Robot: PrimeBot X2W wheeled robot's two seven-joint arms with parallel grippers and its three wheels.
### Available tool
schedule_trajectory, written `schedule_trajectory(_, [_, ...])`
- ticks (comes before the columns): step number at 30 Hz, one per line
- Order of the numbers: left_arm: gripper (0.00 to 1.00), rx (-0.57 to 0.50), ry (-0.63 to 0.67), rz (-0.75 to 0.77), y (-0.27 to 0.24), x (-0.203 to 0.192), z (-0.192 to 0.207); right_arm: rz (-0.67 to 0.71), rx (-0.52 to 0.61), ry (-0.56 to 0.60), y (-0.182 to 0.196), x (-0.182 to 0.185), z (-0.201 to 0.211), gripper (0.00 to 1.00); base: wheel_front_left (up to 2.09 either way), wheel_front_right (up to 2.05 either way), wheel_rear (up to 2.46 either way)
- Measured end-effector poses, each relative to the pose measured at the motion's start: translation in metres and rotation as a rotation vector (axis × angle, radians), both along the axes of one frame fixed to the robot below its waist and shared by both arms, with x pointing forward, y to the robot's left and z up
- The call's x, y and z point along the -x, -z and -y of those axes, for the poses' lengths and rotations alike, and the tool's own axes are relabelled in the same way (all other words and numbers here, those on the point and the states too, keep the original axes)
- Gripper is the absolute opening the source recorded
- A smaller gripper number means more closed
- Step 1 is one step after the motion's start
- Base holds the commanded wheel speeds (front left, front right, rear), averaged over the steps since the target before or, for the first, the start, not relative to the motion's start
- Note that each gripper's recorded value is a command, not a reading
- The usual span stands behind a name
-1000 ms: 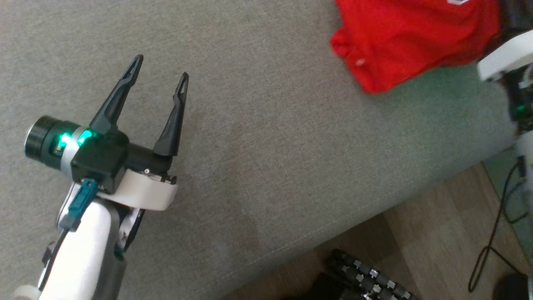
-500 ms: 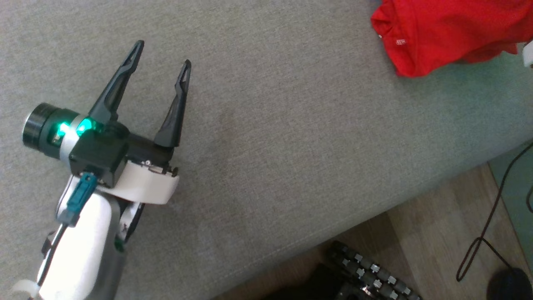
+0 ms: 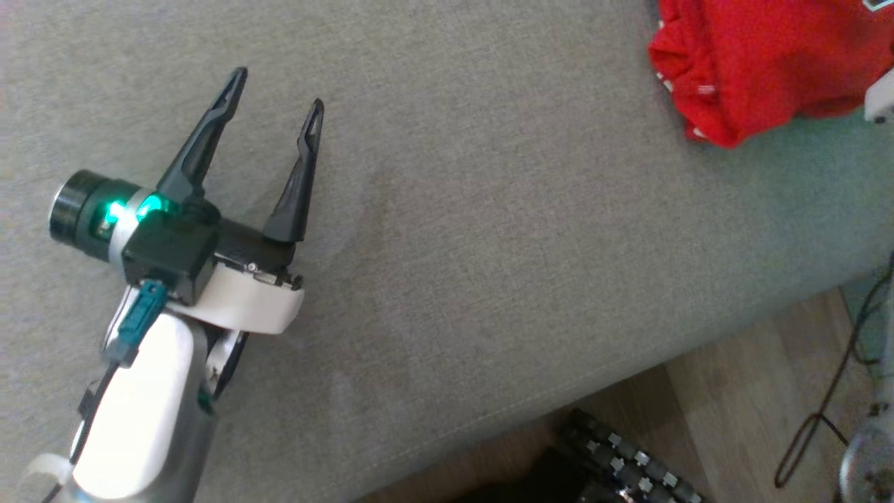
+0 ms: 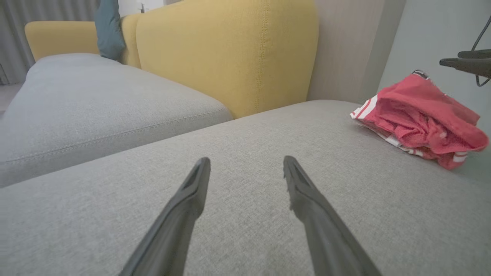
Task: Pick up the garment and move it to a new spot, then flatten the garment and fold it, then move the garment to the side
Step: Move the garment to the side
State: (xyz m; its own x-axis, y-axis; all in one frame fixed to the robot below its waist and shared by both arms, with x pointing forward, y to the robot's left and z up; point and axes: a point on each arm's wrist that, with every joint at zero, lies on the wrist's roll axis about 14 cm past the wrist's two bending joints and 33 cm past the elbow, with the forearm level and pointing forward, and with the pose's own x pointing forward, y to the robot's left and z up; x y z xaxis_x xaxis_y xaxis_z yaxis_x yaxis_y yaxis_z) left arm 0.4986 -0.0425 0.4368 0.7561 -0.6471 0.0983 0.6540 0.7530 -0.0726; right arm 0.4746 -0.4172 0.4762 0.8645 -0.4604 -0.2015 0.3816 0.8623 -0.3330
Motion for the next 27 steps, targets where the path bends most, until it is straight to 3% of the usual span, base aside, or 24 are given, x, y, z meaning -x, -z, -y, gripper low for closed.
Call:
schedule_trajectory(7, [1.0, -0.008, -0.067, 0.006, -0.013, 0.005, -0.018, 0.118, -0.055, -0.058, 0.004, 0.018, -0.041, 1.0, 0.0, 0.0, 0.0])
schedule_trajectory(12, [1.0, -0.032, -0.146, -0.028, -0.015, 0.021, -0.043, 0.151, -0.16, -0.156, 0.02, 0.043, -0.097, 1.0, 0.0, 0.0, 0.0])
schedule_trajectory(20, [1.0, -0.068, -0.339, -0.043, -0.026, 0.039, -0.103, 0.215, -0.323, -0.37, 0.016, 0.048, -0.19, 1.0, 0.0, 0.0, 0.0])
schedule_trajectory(27, [1.0, -0.085, -0.496, -0.032, -0.043, 0.06, -0.155, 0.264, -0.42, -0.476, 0.001, 0.052, -0.235, 1.0, 0.0, 0.0, 0.0])
